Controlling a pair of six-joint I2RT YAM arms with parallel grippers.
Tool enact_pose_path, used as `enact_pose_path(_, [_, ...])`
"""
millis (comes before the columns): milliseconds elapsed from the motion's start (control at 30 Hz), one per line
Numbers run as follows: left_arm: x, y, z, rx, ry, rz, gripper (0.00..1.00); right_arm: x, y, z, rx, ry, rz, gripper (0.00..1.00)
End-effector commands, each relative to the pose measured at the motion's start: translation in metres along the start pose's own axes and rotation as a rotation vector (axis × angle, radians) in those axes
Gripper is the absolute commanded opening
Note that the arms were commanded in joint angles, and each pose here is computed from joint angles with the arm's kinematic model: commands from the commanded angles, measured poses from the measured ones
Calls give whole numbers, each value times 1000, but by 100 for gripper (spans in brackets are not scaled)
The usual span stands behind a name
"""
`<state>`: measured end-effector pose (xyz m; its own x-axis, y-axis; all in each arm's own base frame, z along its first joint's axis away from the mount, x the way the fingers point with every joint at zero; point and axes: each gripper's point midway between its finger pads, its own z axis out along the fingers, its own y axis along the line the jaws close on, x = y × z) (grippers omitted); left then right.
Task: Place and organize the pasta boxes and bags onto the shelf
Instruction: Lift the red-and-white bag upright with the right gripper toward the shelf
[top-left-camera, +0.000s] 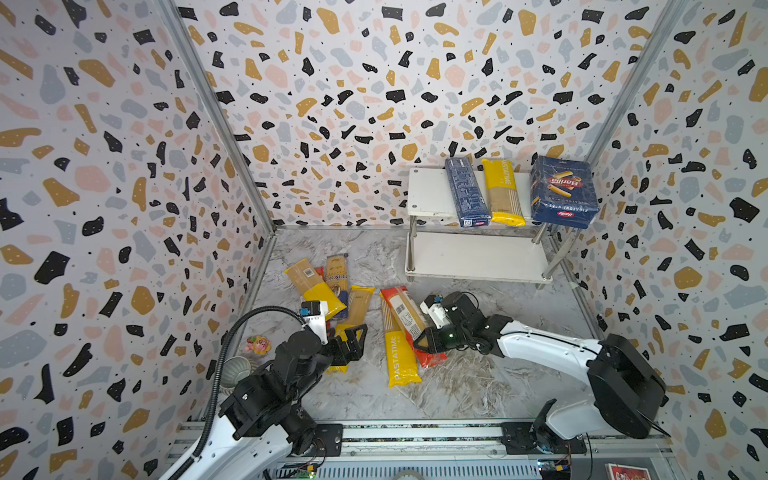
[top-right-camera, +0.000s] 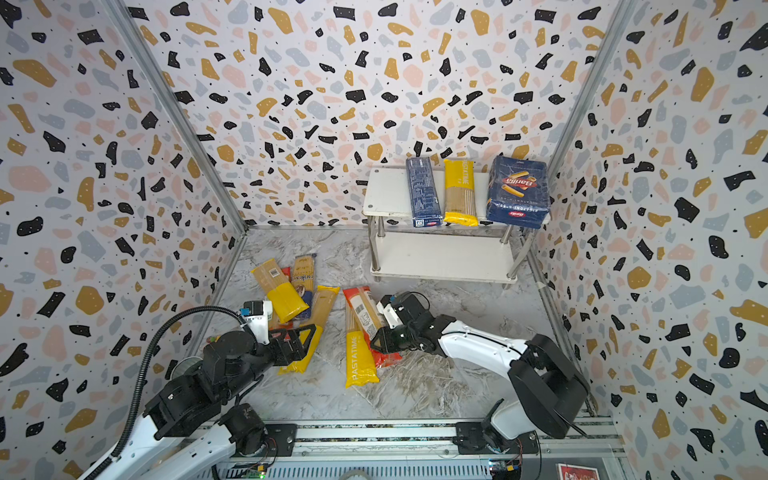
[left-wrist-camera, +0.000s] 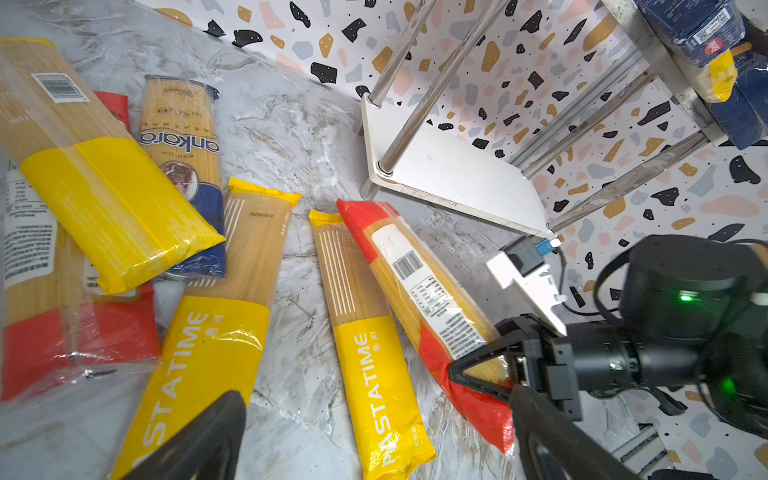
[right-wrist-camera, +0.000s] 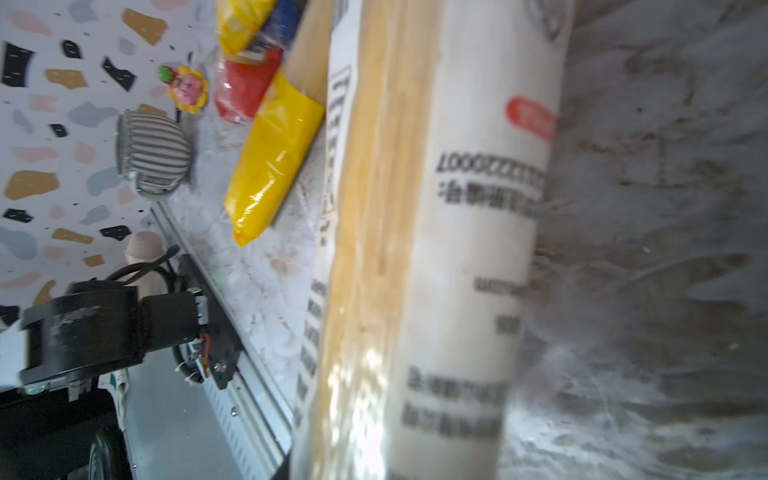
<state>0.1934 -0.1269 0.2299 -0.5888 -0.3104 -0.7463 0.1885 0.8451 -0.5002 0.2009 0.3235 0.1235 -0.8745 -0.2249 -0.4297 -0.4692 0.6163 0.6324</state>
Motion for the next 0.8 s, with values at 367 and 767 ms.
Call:
enact_pose_path(367, [-20,-9,-9,20,-57,-12,99,-62,119,-101,-187,-285,-232,17])
enact_pose_path(767, [-22,-8,-15,20,-66,-15,99,-71,149,-125,-201,-334,-293,17])
